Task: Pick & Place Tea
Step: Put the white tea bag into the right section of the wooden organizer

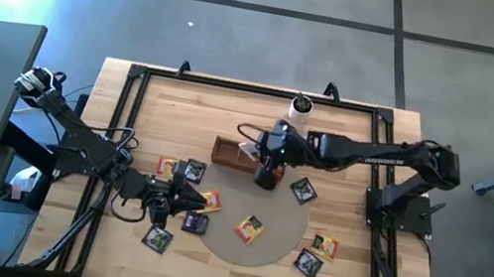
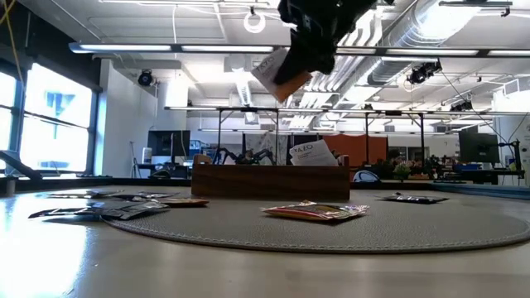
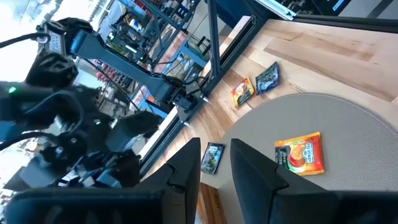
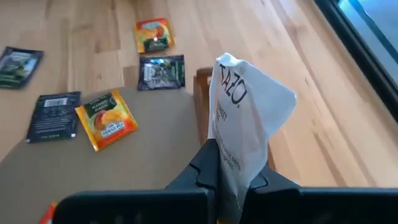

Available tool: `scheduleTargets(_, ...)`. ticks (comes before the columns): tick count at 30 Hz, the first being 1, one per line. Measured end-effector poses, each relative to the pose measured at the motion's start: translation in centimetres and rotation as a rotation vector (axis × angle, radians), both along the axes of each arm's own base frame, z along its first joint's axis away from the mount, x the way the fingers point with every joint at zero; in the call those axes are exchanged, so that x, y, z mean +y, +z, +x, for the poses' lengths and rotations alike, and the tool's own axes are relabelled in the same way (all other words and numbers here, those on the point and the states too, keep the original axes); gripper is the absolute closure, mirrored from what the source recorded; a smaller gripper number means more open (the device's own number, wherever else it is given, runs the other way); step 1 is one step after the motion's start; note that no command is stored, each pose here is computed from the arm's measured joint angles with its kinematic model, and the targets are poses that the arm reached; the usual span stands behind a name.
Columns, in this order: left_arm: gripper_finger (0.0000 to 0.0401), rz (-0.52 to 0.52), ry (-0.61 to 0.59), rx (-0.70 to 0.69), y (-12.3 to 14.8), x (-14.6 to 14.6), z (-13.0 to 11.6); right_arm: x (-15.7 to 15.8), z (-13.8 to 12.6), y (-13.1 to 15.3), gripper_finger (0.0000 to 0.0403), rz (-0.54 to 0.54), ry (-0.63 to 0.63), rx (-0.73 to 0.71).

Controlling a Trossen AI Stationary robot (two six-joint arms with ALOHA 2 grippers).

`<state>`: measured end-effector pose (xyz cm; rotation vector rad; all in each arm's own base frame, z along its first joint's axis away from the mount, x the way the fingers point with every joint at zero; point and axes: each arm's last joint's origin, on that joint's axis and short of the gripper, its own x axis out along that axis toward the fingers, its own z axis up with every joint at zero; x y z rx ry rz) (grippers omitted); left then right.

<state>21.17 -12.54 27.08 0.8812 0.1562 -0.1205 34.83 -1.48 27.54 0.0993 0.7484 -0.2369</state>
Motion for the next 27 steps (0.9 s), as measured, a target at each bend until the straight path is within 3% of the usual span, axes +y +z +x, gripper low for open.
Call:
scheduleTargets(13,0.0316,-0.041,0.005,0.002,0.0,0.0,0.0,0.6,-0.2,-2.6,0.0396,-0.011,-0.211,0.147)
scheduleTargets(21,0.0316,-0.04,0.006,0.003,0.0,0.0,0.0,0.5,-1.4,-6.6,0.0398,0.035,-0.207,0.15)
scheduleTargets(27,0.0316,-0.038,0.006,0.003,0.0,0.0,0.0,0.0,-1.6,-8.5,0.0394,0.011,-0.139,0.012)
